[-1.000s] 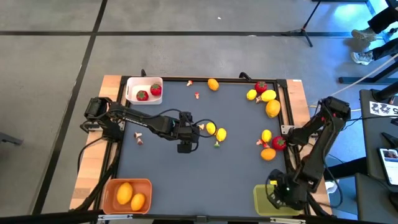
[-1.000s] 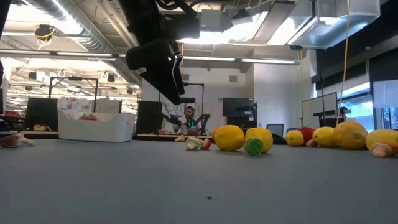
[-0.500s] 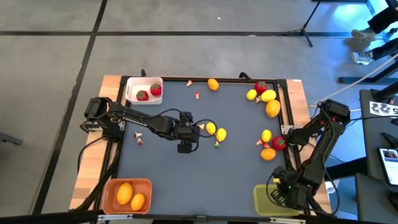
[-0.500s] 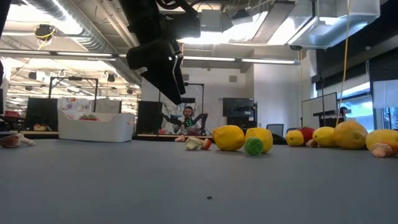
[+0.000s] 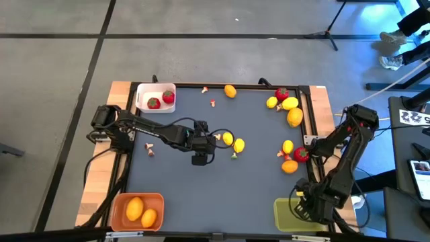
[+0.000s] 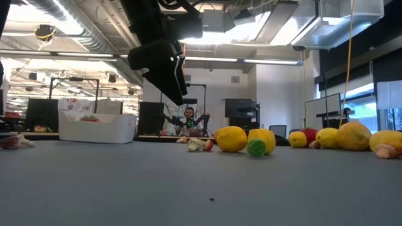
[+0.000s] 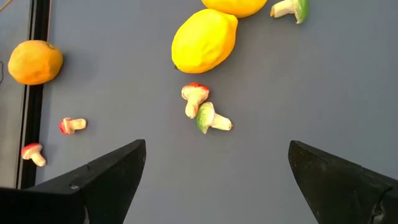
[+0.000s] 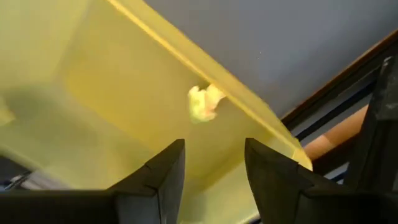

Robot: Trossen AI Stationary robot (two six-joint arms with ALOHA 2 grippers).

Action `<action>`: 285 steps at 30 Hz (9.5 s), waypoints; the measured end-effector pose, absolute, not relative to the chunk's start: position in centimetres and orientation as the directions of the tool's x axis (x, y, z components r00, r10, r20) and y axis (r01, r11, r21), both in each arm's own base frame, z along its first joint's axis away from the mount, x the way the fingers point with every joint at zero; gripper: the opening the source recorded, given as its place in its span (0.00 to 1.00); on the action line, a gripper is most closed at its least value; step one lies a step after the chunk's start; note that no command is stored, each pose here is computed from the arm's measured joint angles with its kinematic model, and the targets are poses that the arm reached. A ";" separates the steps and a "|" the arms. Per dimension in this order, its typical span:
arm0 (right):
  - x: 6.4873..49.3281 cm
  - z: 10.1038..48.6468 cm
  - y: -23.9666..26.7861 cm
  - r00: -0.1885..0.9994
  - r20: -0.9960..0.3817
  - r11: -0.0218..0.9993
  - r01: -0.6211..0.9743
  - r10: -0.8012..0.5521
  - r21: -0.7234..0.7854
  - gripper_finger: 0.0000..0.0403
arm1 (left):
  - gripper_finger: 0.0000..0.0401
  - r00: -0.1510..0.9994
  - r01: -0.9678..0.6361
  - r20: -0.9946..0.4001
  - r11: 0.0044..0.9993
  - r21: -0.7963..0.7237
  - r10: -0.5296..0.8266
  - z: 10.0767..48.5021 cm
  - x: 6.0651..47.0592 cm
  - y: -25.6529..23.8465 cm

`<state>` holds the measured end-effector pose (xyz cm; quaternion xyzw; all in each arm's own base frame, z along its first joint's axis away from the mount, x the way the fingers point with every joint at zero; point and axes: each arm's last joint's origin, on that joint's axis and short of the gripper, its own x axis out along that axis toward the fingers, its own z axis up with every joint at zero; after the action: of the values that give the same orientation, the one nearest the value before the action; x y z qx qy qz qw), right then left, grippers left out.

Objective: Sort produce into baskets
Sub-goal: Put the red mushroom into the yellow bin, then put the green mushroom into the yellow bin

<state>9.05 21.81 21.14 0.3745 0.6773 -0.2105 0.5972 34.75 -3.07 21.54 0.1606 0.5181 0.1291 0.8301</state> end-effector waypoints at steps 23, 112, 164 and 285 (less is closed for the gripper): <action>14.8 23.6 13.2 0.330 -0.935 0.768 0.630 -0.132 0.114 0.42 | 0.97 0.427 -0.090 -0.820 0.921 0.380 0.380 21.5 34.7 -3.1; 18.9 20.2 8.5 0.119 -0.971 0.831 0.546 -0.208 -0.111 0.07 | 0.97 0.421 -0.159 -0.821 0.922 0.352 0.386 21.5 34.7 -3.0; 9.1 24.1 21.6 0.093 -0.973 0.495 0.848 0.210 0.188 0.08 | 0.97 0.427 -0.161 -0.821 0.926 0.342 0.378 21.5 34.7 -3.1; 22.8 27.0 8.8 0.553 -0.481 0.696 0.693 -0.680 -0.188 0.43 | 0.13 0.544 -0.115 -0.835 0.993 0.019 0.079 20.8 36.9 2.0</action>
<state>22.76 8.80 26.96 0.0118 0.2677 -0.3894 0.8812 36.89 1.99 20.79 -0.0190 0.4741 0.0553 0.8785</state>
